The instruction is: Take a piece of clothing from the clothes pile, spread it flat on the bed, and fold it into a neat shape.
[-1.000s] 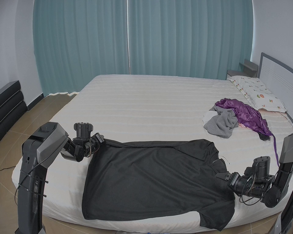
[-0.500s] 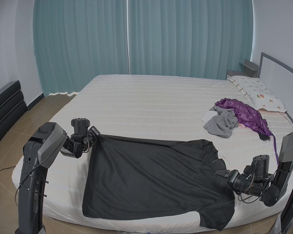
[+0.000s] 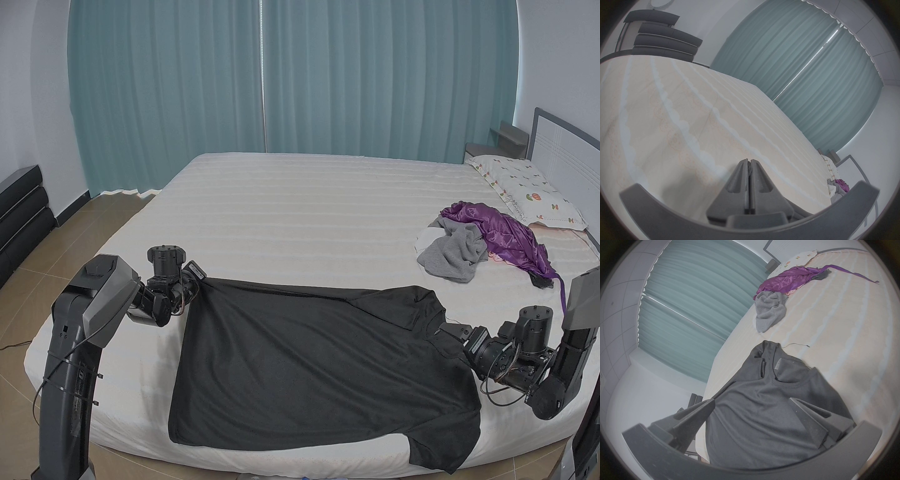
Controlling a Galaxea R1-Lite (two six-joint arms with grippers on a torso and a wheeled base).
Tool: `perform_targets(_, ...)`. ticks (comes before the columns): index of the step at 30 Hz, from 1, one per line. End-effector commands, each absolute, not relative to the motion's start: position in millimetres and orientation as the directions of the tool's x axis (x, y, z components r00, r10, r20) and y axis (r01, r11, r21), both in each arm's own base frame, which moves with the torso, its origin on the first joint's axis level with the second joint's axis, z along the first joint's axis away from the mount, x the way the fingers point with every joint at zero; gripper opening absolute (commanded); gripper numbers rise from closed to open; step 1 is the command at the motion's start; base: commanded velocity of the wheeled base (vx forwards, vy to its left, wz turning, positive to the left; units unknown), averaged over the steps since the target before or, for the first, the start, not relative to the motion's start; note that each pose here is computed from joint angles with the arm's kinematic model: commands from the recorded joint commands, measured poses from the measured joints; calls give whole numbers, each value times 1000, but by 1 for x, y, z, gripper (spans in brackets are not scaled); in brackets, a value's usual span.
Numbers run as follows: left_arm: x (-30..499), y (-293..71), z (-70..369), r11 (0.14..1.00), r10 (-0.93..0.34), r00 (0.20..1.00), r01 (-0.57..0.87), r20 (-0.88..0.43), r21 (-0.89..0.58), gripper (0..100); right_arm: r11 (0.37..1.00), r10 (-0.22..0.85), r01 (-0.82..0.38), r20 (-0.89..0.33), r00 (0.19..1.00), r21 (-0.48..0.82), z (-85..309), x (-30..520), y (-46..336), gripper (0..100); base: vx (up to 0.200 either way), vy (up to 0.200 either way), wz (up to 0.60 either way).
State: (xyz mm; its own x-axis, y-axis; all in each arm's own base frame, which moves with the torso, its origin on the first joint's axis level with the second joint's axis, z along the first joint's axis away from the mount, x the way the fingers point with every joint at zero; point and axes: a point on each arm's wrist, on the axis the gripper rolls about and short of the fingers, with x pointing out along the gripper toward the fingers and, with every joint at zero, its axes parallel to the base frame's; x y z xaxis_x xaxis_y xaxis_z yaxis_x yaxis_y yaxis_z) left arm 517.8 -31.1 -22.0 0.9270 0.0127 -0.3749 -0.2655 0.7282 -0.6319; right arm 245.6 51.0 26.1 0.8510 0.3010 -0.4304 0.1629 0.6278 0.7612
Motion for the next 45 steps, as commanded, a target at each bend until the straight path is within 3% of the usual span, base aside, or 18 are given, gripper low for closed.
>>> perform_targets(1, 517, -34, -23, 717, 7, 925, -269, -379, -643, 0, 636, 316, 143, -426, 848, 758, 11, 272, 66, 100, 0, 0, 0)
perform_targets(10, 516, -34, -26, 715, 5, 922, -273, -386, -643, 0, 685, 284, 227, -541, 792, 692, 0, 346, 104, 100, 0, 0, 0)
perform_targets(11, 516, -34, -25, 715, 5, 923, -272, -385, -644, 100, 687, 283, 228, -544, 790, 690, -1, 348, 105, 100, 0, 0, 0)
perform_targets(18, 515, -34, -24, 706, 8, 925, -275, -380, -653, 100, 717, 273, 246, -587, 762, 652, -12, 375, 128, 100, 0, 0, 0)
perform_targets(27, 506, -28, -15, 630, 18, 933, -289, -359, -720, 100, 735, 246, 291, -641, 726, 612, -15, 399, 132, 100, 0, 0, 0)
perform_targets(34, 502, -27, -15, 628, 19, 937, -283, -349, -725, 100, 737, 225, 292, -628, 745, 610, -22, 421, 136, 100, 0, 0, 0)
perform_targets(40, 502, -26, -16, 628, 20, 936, -285, -350, -724, 100, 744, 170, 251, -539, 825, 619, -27, 457, 133, 100, 0, 0, 0)
perform_targets(45, 502, -25, -17, 628, 22, 936, -287, -352, -724, 100, 731, 149, 168, -395, 907, 661, -17, 483, 134, 100, 0, 0, 0)
